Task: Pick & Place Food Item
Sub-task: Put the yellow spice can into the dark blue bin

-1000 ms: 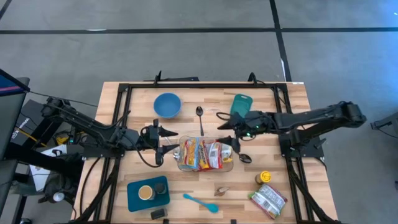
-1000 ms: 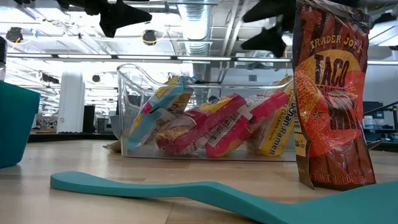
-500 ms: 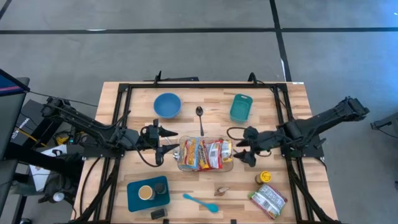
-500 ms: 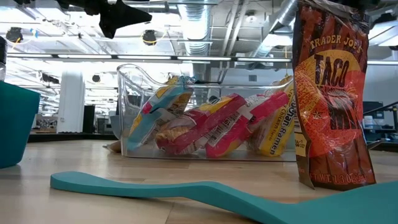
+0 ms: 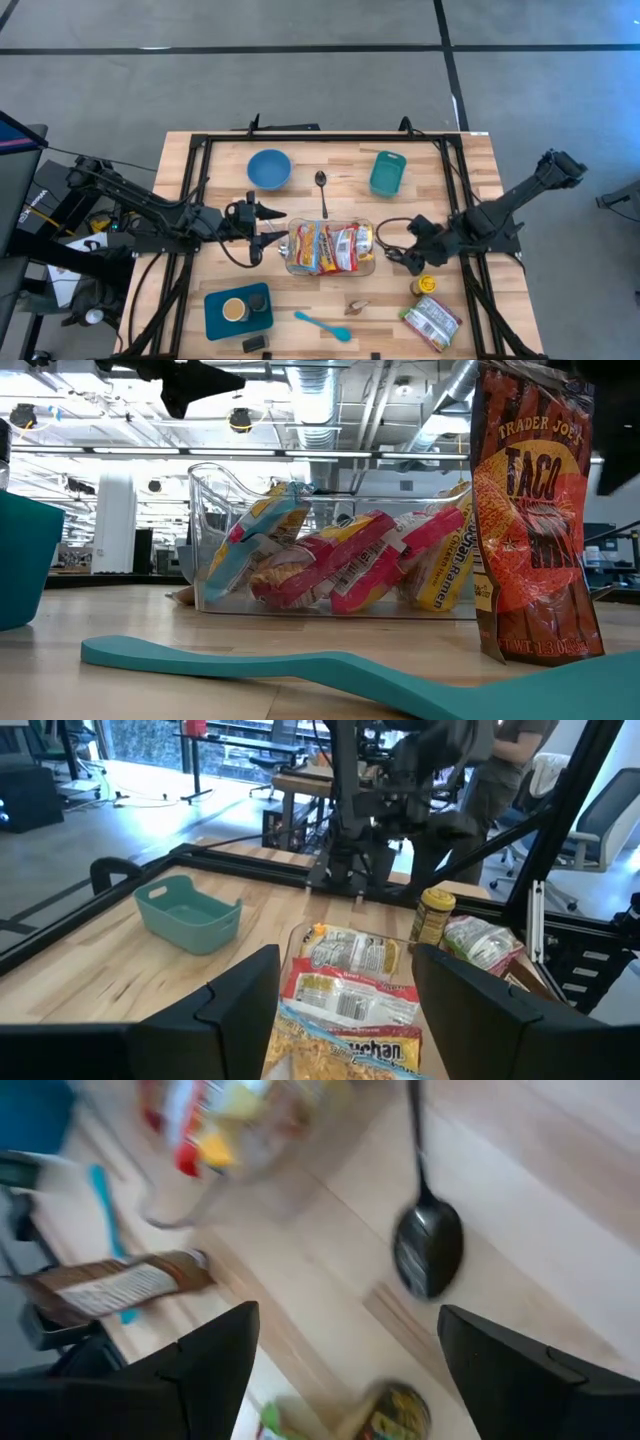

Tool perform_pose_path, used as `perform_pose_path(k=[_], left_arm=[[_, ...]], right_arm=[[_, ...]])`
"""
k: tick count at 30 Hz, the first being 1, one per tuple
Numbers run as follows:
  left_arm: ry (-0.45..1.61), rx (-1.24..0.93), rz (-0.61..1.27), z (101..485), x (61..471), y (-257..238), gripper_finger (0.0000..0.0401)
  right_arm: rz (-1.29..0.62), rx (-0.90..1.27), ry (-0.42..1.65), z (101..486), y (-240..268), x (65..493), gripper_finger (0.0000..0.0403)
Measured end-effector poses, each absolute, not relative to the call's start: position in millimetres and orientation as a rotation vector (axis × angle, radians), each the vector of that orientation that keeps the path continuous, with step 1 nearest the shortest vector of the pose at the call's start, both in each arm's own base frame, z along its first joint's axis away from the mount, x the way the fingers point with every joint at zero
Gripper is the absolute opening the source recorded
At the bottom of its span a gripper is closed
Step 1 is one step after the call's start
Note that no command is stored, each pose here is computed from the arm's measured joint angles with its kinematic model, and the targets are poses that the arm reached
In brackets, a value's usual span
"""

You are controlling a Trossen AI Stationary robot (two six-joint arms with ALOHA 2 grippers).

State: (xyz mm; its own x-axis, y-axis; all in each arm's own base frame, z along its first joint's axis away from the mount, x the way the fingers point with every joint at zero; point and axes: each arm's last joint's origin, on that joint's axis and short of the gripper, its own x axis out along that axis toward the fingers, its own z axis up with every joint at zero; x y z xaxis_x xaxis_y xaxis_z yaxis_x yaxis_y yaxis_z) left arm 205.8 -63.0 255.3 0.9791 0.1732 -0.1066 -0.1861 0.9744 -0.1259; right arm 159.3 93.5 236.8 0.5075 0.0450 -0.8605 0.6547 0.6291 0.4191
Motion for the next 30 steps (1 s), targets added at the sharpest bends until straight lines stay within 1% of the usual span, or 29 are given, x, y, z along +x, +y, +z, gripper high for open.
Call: perform_pose_path(k=[6,18,25,30], left_arm=[[0.082,-0.141,0.183,257,206,-62,0.0226],[0.081,-0.141,0.194,257,207,-60,0.0227],[0.082,-0.141,0.194,257,207,-60,0.0223],[0.082,-0.141,0.194,257,207,-60,0.0224]], right_arm=[[-0.493,0.860,1.053,228,108,150,0.0301],[-0.559,0.859,1.114,211,131,146,0.0301],[-0.578,0.822,1.137,221,143,152,0.0301],[-0.649,0.752,1.174,224,152,160,0.0301]])
